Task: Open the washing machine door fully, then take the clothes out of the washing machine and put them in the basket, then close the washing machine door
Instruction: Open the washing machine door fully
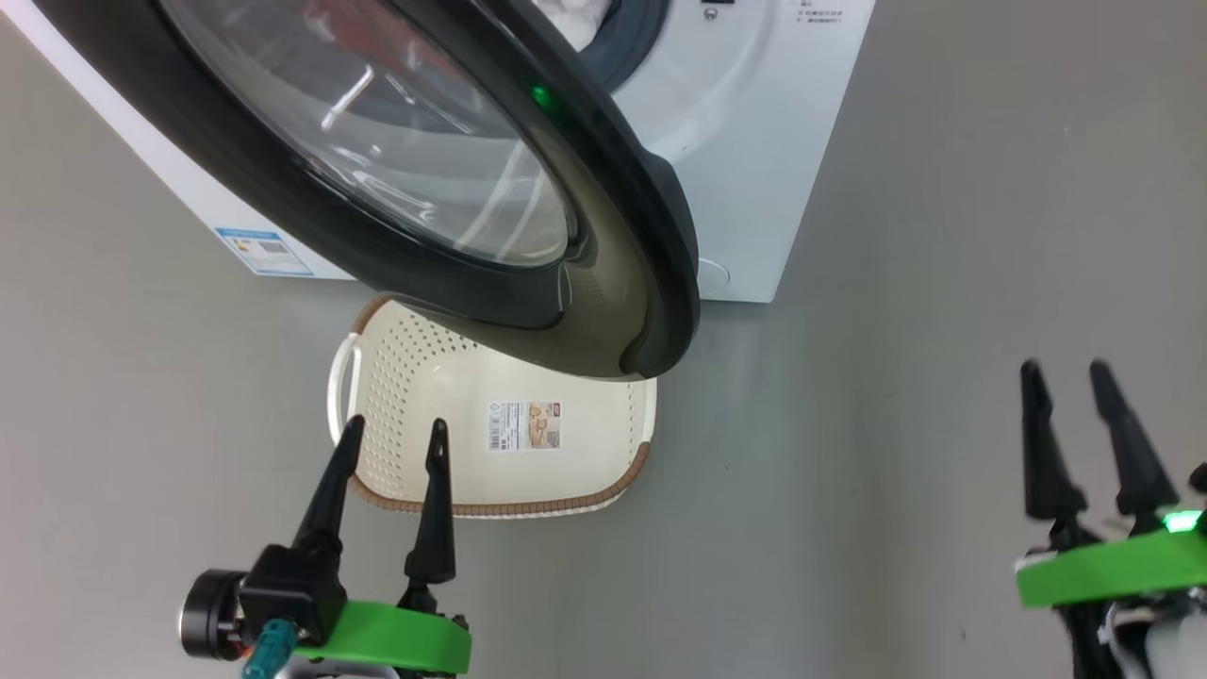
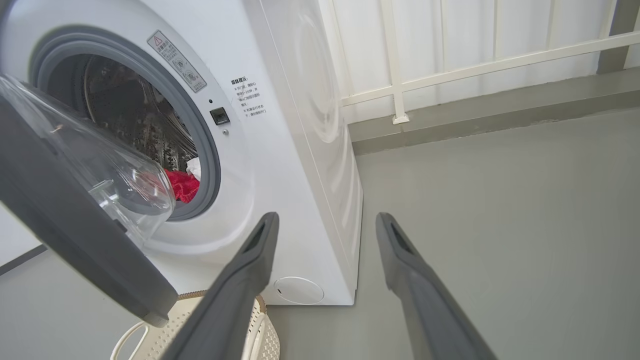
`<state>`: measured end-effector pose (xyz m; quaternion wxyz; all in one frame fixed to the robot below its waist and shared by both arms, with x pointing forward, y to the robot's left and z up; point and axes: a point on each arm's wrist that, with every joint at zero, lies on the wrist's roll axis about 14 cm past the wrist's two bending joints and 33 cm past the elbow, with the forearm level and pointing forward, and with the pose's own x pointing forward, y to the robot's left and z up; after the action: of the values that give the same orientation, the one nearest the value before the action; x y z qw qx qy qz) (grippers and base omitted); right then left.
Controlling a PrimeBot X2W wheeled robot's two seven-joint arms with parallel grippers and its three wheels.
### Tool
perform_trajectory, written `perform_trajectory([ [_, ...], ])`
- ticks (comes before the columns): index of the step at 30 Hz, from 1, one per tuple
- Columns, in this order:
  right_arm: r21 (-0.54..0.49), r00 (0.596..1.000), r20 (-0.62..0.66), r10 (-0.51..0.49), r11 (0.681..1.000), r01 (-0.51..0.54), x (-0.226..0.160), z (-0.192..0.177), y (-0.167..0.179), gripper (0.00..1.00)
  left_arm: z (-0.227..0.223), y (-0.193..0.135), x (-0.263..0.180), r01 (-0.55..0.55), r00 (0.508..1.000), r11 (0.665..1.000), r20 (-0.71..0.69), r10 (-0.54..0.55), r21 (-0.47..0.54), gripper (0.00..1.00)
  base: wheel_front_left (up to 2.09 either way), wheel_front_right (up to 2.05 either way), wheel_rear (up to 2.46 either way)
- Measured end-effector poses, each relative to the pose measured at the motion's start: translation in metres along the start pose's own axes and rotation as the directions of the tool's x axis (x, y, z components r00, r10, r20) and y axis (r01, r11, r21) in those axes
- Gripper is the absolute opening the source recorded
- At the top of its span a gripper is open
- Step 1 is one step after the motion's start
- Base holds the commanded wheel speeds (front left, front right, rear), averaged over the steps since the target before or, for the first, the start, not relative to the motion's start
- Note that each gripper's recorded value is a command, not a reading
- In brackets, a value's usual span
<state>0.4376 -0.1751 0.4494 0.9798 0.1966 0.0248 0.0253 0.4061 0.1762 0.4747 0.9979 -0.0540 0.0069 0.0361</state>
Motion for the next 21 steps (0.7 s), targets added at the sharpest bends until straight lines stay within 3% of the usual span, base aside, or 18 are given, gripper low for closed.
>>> perform_trajectory([
  [21,-0.023,0.997,-0.079,-0.010,1.000,0.008,-0.020,-0.026,0.004,1.00,-0.005,-0.001,-0.011,0.003,1.000,1.000,-0.018,-0.003,0.004,1.00,0.00,0.00,0.00],
])
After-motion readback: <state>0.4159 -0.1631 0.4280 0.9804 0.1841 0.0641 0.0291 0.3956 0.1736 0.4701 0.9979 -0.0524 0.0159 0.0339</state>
